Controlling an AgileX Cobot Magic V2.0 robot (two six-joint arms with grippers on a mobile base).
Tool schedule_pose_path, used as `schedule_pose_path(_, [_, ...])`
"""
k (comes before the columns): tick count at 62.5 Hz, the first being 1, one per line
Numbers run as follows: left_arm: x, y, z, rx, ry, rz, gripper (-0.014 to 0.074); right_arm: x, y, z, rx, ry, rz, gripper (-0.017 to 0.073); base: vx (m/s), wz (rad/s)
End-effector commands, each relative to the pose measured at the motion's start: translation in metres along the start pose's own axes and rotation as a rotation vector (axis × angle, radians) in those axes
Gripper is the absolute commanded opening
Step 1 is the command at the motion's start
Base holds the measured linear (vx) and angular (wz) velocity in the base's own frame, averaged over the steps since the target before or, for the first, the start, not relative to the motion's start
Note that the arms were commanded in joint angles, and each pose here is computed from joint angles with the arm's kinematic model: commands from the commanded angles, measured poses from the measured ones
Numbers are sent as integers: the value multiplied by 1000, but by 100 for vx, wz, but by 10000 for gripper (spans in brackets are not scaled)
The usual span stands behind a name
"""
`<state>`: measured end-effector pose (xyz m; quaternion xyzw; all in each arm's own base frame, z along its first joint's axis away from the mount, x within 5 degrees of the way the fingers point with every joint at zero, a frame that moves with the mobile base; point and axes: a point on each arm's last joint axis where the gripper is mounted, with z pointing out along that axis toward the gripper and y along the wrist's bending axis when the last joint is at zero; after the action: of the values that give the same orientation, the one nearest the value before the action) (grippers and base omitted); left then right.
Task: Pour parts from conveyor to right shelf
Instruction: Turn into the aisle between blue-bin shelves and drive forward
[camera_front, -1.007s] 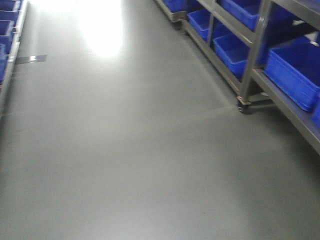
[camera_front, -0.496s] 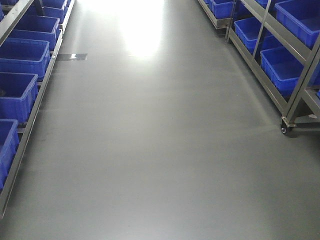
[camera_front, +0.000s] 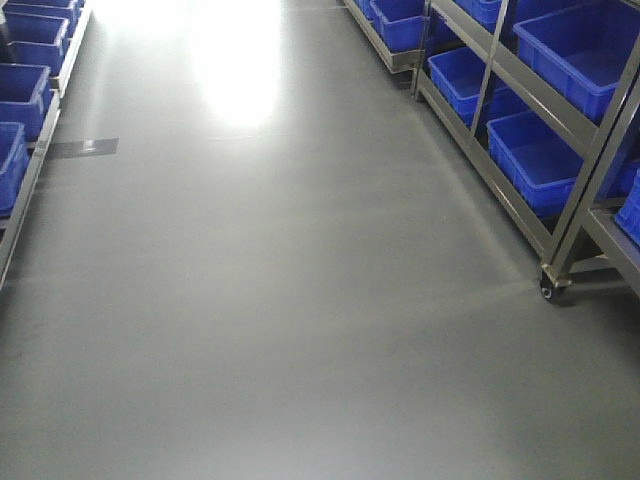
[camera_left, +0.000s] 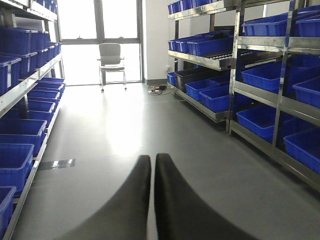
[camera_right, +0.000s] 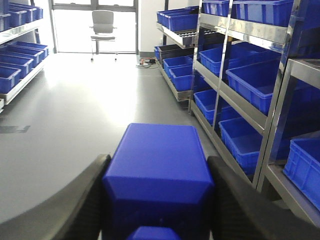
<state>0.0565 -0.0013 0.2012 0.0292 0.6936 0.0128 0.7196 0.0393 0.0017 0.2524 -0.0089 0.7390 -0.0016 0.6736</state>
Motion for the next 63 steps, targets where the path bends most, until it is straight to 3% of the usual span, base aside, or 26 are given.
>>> schedule_pose_path(1, [3,0,0,-1,-60,-6,-6,-15,-1,-2,5,-95,-5,-5,49,-16])
schedule_pose_path(63, [3,0,0,-1,-60,-6,-6,-15,-1,-2,5,-95,-5,-5,56,12])
